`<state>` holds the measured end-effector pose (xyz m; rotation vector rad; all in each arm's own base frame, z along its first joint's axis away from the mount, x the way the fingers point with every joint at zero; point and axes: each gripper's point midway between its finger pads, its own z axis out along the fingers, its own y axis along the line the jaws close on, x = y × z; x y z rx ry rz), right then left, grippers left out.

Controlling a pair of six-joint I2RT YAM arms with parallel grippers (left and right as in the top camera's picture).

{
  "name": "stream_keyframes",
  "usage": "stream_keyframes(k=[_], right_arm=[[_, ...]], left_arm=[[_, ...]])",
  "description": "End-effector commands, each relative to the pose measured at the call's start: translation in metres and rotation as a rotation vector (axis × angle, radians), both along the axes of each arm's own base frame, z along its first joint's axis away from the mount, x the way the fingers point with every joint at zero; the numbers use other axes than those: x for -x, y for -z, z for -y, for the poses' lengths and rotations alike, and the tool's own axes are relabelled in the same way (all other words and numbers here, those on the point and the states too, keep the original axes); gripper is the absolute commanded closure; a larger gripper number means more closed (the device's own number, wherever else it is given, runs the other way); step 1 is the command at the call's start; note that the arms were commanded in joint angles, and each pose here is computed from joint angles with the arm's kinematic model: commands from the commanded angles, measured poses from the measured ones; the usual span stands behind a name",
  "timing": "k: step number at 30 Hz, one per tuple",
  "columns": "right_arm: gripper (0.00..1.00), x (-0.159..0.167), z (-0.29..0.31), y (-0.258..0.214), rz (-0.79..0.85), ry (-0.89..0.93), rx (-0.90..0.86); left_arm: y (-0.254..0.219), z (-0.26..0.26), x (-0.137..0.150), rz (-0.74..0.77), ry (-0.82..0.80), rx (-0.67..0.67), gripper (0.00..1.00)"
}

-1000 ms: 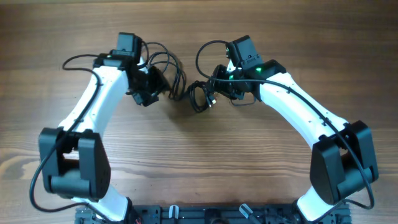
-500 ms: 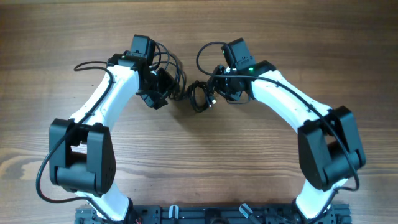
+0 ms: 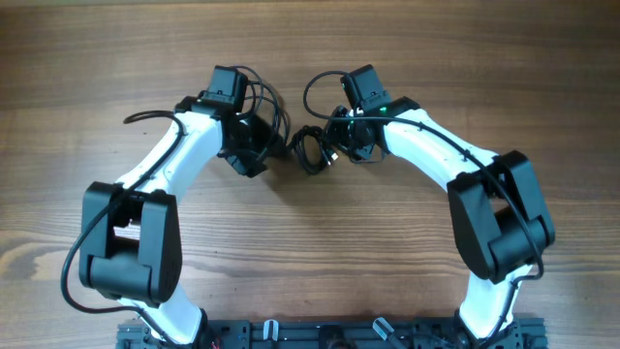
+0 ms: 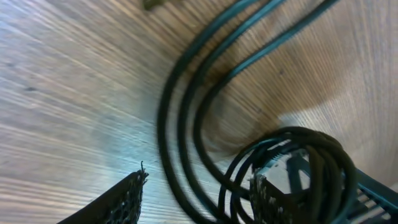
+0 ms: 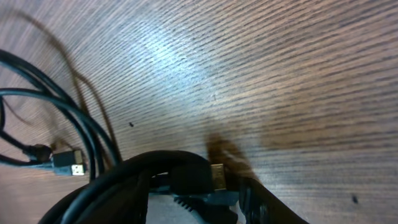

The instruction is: Untangle cables

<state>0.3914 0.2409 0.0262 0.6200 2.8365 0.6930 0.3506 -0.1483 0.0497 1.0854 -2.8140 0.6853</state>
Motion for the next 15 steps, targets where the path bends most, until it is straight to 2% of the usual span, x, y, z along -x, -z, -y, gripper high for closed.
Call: stream_keyframes(k=[1,6,15], right_arm=[[0.51,0.001,0.001,0.015,-0.025,0.02,0.013],[0.51,0.0,0.001,0.015,-0.024,0.028,0.009],[0.51,0.003,0.004,0.017,-0.027,0.005,0.031]], left_arm=[[0.006,0.016,0.004,-0.007,0.021,0.023,0.42],[0.012,0.023,0.005,0.004,0.045,-0.009,0.42],[0.039,0.023,0.015,-0.074,0.057,-0.035,0.44]])
